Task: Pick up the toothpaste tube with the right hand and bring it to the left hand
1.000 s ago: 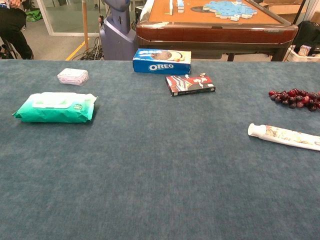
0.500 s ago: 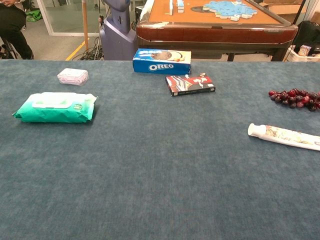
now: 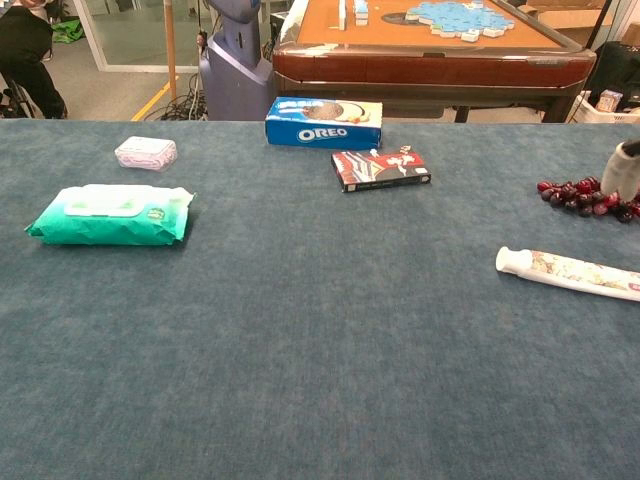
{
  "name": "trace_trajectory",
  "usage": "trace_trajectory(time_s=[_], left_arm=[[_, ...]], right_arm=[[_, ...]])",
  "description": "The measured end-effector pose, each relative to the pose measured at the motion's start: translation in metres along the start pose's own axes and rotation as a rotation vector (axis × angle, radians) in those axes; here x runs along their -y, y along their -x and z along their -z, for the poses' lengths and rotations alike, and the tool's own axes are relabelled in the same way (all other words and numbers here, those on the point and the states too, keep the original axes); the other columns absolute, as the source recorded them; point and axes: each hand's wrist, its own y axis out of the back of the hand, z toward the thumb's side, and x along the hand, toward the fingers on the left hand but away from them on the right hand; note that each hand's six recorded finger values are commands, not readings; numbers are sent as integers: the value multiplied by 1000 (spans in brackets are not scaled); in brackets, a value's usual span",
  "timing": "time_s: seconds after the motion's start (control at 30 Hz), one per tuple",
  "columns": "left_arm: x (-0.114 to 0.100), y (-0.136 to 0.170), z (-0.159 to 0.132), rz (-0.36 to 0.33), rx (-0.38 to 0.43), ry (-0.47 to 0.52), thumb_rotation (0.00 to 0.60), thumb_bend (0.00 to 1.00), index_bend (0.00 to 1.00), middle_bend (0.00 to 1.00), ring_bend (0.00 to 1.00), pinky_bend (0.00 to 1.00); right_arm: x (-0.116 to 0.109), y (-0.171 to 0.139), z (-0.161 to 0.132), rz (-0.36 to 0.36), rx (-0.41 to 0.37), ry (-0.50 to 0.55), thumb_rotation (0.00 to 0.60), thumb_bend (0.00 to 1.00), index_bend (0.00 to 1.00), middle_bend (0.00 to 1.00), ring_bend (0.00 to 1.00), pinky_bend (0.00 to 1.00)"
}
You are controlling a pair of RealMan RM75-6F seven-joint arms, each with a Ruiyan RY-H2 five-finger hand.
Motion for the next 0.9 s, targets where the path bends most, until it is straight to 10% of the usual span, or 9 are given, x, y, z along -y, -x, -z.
trace_trajectory(time_s=[0.9], left_arm=[[2, 3, 11, 10, -16, 4, 600, 270, 202, 374, 386, 163]], right_arm=[[62, 64, -16, -116, 31, -42, 600, 218, 367, 438, 283, 377]])
